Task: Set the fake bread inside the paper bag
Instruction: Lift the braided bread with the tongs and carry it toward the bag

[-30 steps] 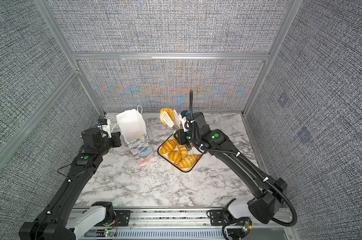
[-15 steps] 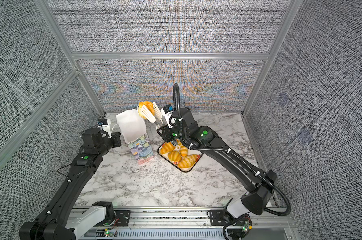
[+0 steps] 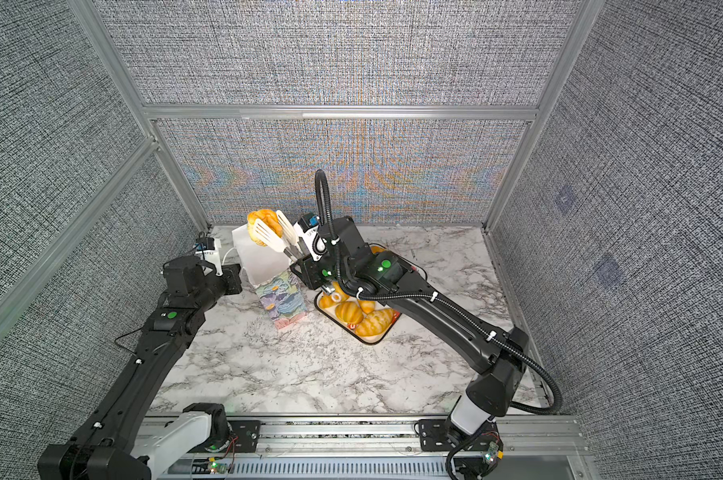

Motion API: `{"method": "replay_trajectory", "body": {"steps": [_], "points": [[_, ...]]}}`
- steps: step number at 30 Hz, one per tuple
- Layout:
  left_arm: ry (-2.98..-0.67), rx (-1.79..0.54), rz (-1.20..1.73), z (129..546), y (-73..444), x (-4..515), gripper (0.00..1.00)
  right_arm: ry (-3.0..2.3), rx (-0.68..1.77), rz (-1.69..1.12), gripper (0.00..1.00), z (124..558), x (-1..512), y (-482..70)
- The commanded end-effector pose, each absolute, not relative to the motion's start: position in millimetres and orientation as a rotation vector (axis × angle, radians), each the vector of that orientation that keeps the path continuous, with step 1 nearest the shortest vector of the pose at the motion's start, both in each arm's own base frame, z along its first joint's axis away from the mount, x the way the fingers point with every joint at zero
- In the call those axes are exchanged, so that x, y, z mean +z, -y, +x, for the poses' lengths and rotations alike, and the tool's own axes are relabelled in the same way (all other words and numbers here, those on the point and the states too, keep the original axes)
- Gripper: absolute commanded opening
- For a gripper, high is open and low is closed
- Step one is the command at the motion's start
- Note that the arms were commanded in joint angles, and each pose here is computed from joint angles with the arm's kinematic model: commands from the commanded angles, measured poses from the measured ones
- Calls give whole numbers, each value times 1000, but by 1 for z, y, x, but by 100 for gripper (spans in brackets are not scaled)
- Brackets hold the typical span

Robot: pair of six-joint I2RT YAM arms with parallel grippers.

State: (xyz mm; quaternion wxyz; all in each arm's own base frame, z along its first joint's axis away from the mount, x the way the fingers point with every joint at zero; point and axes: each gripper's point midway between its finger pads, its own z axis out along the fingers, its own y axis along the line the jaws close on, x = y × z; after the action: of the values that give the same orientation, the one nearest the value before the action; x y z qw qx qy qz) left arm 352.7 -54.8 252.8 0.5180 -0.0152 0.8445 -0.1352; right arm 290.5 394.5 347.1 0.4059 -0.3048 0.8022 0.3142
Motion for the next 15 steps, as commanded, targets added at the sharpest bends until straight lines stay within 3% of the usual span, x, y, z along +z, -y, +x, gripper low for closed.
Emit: {"method": "replay_trajectory", "body": {"steps": [1,15], "points": [[-1999,-324,-27,354,55,261,0,-1989,809,-781,42,291,354,-403],[-2000,-318,-31,354,54,261,0,-2043,823,-785,42,291,330,-416]]}}
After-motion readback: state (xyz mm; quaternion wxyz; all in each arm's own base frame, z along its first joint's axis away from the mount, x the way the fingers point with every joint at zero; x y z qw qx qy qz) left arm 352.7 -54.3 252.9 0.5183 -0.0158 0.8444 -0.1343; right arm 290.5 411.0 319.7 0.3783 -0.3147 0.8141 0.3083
